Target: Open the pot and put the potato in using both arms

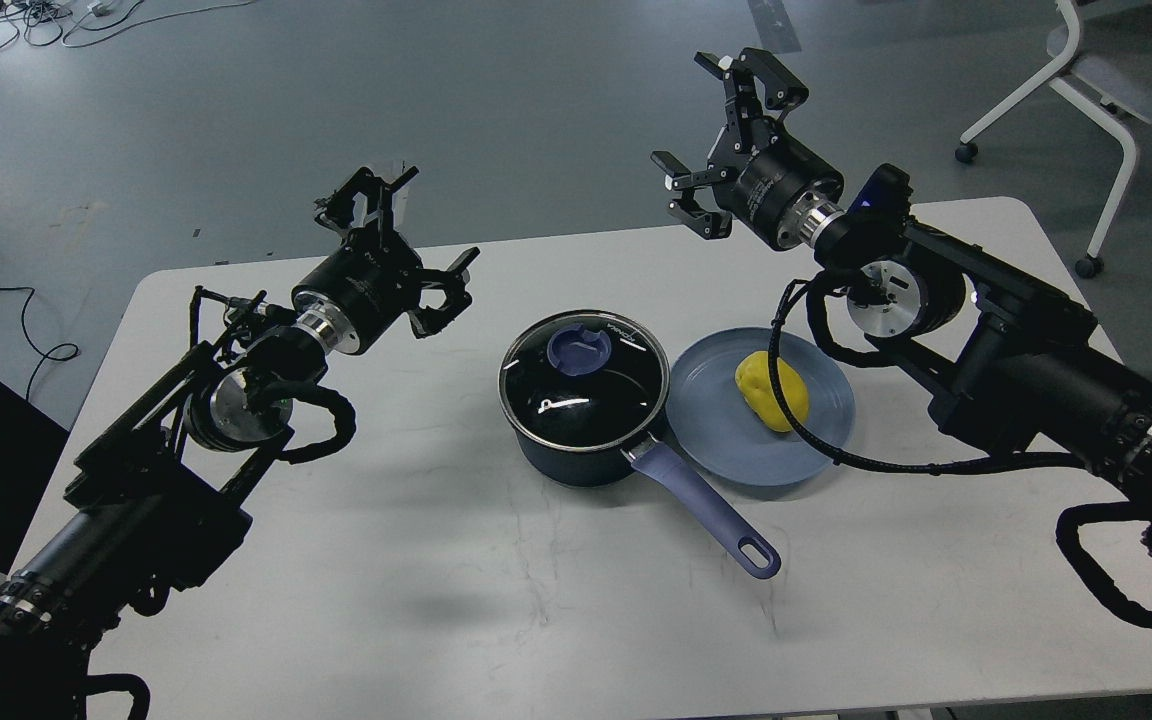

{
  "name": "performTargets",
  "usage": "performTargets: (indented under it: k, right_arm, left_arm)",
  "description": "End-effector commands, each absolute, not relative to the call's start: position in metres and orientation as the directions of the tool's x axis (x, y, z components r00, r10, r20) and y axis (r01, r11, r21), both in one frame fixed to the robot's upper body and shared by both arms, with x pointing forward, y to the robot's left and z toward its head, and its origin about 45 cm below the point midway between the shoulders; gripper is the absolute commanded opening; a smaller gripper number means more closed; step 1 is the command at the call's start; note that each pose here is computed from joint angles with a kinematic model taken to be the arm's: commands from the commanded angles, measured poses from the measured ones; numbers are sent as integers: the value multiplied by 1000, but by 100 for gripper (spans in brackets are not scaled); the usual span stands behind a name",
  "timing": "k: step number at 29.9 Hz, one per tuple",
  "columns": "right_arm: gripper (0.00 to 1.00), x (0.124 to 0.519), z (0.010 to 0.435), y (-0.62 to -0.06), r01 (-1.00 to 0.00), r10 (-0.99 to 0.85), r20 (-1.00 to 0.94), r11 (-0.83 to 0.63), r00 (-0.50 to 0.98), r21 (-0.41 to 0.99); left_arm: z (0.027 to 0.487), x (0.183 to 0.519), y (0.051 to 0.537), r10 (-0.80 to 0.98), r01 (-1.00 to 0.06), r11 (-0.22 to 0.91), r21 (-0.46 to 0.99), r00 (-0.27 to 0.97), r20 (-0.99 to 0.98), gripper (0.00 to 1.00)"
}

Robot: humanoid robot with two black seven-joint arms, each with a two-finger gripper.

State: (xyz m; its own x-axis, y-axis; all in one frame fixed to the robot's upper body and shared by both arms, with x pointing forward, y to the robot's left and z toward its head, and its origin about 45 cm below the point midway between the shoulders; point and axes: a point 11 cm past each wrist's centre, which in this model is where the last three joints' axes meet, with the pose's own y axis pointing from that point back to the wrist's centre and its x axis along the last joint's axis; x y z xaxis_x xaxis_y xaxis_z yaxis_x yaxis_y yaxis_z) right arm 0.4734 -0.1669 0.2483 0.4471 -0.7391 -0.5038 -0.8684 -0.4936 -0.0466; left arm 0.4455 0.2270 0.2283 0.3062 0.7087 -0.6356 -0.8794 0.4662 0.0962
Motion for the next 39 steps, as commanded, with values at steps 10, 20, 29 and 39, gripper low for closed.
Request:
performTargets:
  k: [10,20,29,39]
  right_arm:
    - [100,466,231,-180,-882,-728,-550,-469,410,-36]
    - [100,468,236,-177,-879,-735,-531,-476,422,-40]
    - [100,468,234,-178,-879,-738,-528,-476,419,-32]
    - [100,471,240,-197,-889,-760,-504,-456,410,-36]
  left_arm:
    - [237,451,238,706,-904,422,65,283,-650,99]
    - [219,442,237,703,-904,415,97,252,-665,98]
    - [220,443,237,703,-904,416,95,254,-664,99]
    - [221,443,238,712,-904,416,95,259,-653,99]
